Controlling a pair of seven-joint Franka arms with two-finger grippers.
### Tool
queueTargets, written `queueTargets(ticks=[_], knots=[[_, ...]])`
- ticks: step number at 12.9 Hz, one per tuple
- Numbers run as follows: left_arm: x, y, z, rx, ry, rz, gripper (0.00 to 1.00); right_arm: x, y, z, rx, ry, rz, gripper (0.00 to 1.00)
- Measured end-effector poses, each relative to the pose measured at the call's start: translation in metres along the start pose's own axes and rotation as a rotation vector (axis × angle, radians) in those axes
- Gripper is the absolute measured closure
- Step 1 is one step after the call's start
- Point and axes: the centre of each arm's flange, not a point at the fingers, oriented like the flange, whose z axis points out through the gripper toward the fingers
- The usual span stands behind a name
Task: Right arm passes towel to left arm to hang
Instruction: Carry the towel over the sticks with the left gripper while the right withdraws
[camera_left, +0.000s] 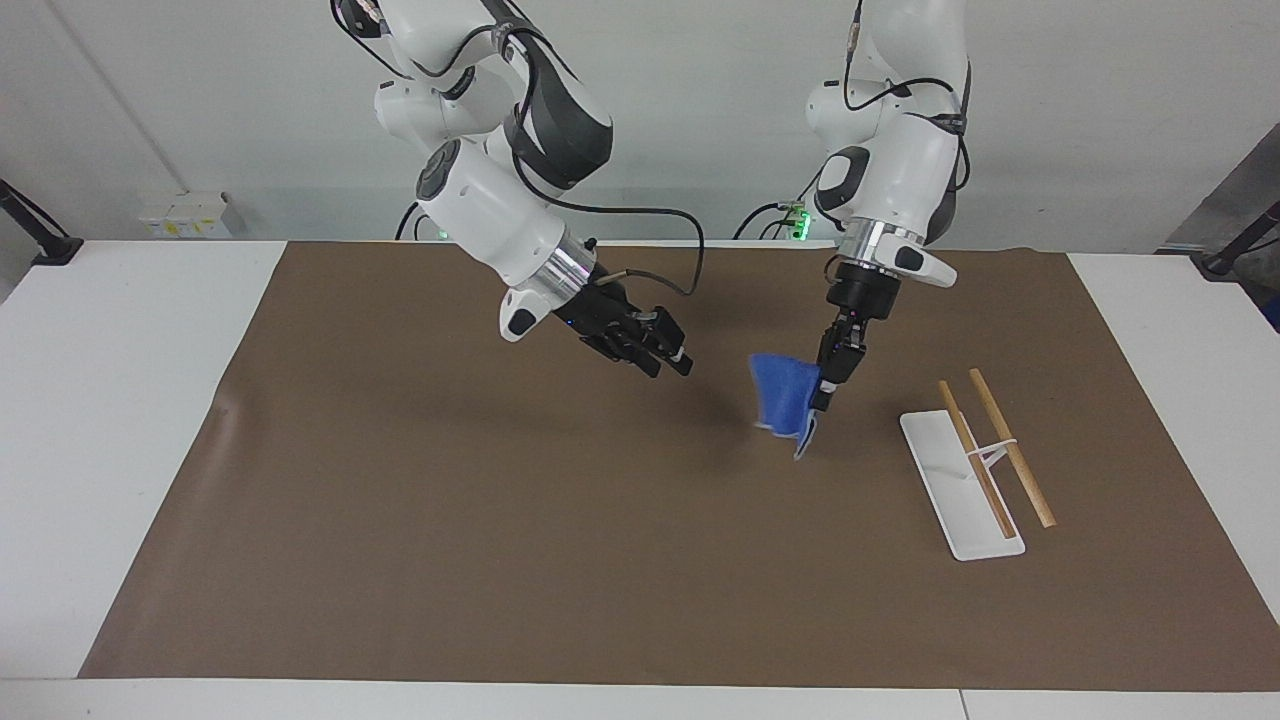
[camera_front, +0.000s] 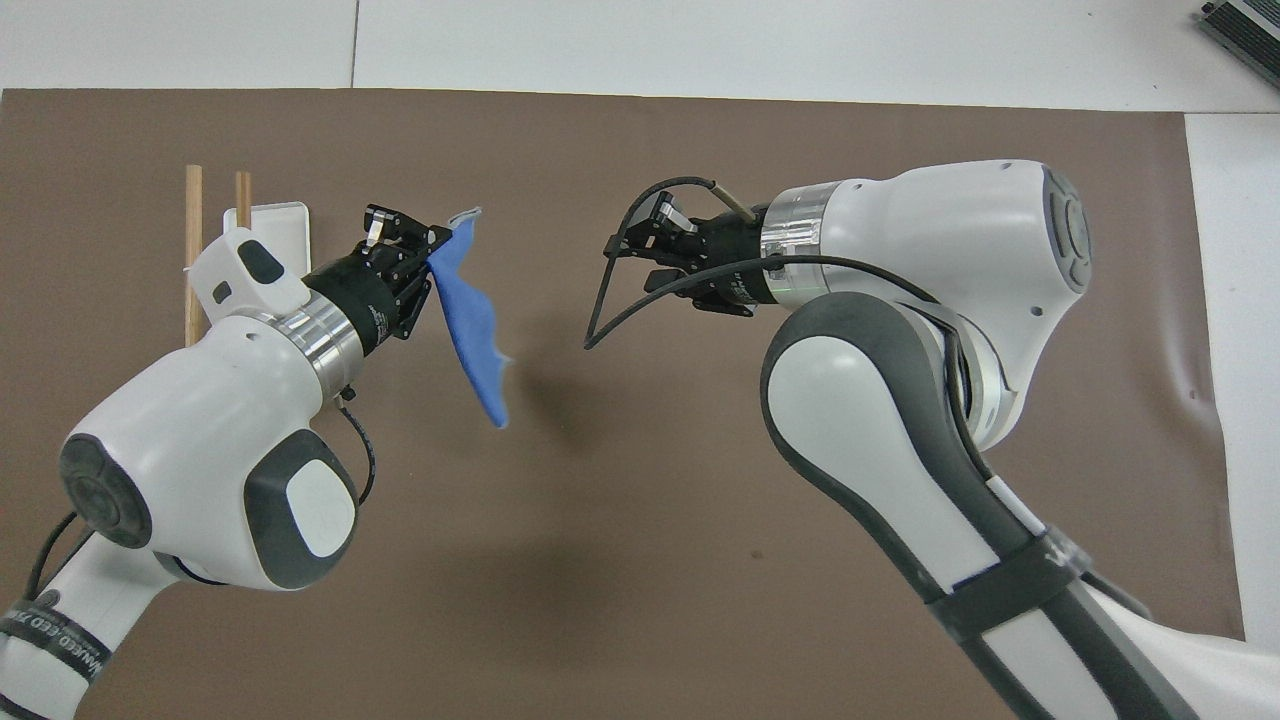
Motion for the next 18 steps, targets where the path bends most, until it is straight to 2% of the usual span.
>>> queueTargets(ticks=[2,3,4,6,9,11,14,18], knots=[[0.04,-0.005,-0.001,0.047,0.028,0.022,0.98,0.015,0.025,-0.033,-0.174,0.056,-0.078,0.06],[0.064,-0.007,-0.003,0.069,0.045,0.024,0.98,0.02,0.034,-0.05,-0.252,0.09,-0.11,0.0],[0.09,-0.012,-0.006,0.094,0.062,0.026,0.98,0.022,0.041,-0.066,-0.318,0.116,-0.131,0.0],[0.135,-0.02,-0.015,0.133,0.088,0.056,0.98,0.024,0.053,-0.088,-0.398,0.137,-0.14,0.0],[0.183,-0.024,-0.033,0.137,0.135,0.126,0.98,0.025,0.063,-0.098,-0.497,0.152,-0.164,0.0],[0.215,-0.025,-0.047,0.132,0.173,0.157,0.98,0.025,0.066,-0.098,-0.53,0.147,-0.17,0.0],[0.259,-0.018,-0.073,0.104,0.235,0.16,0.98,0.029,0.072,-0.105,-0.537,0.146,-0.178,0.0],[0.289,-0.021,-0.084,0.101,0.27,0.14,0.98,0.031,0.083,-0.124,-0.56,0.125,-0.224,0.0]])
